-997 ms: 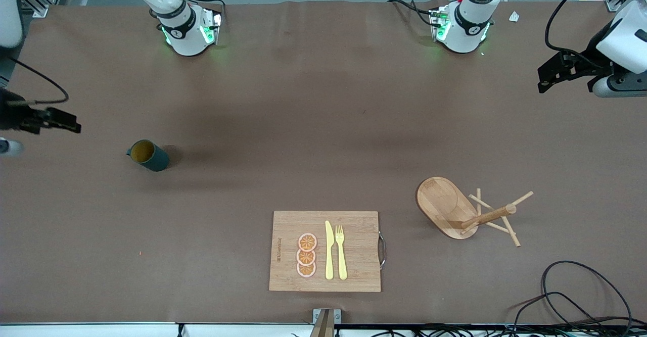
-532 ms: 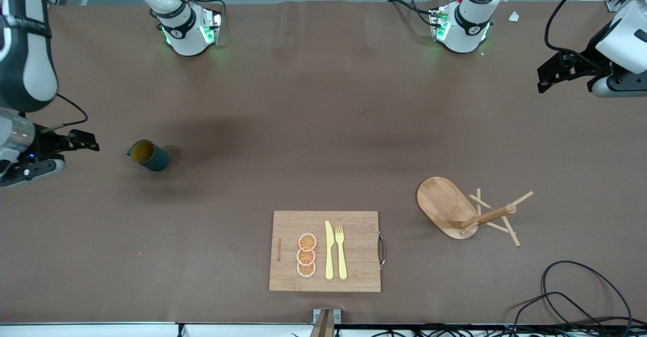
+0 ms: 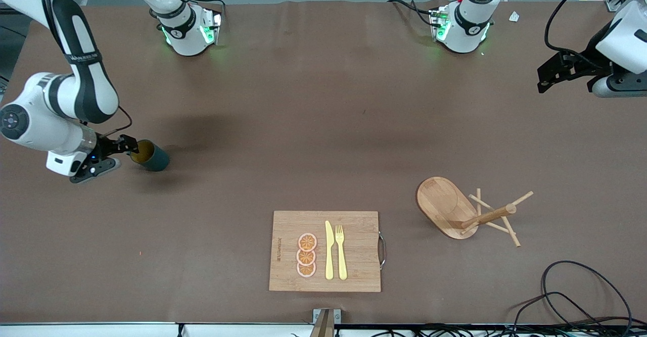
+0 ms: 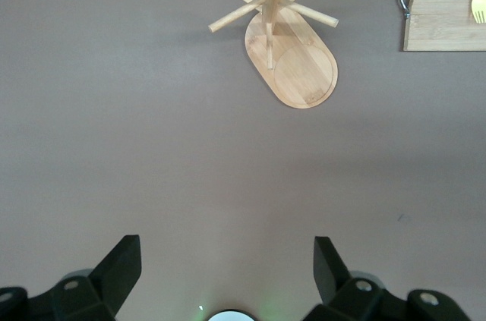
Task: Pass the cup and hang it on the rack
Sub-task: 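Reach the right gripper to the teal mug and grasp its rim, then lift the teal mug with the right gripper toward the table middle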
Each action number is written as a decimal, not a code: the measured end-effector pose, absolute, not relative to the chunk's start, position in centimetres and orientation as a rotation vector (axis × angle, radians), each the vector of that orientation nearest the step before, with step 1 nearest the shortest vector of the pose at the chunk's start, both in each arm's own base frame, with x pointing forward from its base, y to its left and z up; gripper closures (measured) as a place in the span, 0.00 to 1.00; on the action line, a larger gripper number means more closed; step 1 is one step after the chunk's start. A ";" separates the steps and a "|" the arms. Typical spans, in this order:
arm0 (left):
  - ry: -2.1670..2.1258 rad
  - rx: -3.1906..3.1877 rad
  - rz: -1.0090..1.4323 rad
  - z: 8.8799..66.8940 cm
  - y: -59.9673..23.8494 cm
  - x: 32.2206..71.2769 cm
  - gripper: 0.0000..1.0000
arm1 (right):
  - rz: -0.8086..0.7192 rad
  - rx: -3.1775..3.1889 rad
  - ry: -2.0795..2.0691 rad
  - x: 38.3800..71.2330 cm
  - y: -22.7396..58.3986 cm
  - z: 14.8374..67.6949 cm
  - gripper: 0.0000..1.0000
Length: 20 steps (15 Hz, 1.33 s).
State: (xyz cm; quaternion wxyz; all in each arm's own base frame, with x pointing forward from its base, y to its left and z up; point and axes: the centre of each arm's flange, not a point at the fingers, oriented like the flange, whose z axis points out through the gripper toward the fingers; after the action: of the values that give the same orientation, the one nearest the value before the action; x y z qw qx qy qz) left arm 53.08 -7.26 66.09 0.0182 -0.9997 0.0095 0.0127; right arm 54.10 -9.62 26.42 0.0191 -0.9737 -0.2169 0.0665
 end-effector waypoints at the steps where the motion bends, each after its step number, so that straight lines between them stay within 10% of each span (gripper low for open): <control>1: 0.029 -3.105 0.039 66.1 -7.3 53.1 0.00 | 0.205 -3.019 -0.691 53.9 -9.6 25.4 0.14; 9: 0.029 -3.105 0.037 66.2 -7.3 53.0 0.00 | 0.238 -2.987 -0.762 53.5 -9.4 23.8 0.95; 20: 0.025 -3.134 0.036 66.4 -7.3 52.9 0.00 | 0.259 -3.066 -0.235 53.5 19.0 34.1 0.96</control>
State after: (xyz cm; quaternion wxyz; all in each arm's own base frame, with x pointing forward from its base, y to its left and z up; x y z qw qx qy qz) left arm 52.94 -7.29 66.41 0.0036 -0.9999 0.0081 0.0114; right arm 53.49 19.05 34.07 0.0277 -0.9932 -0.0762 0.0838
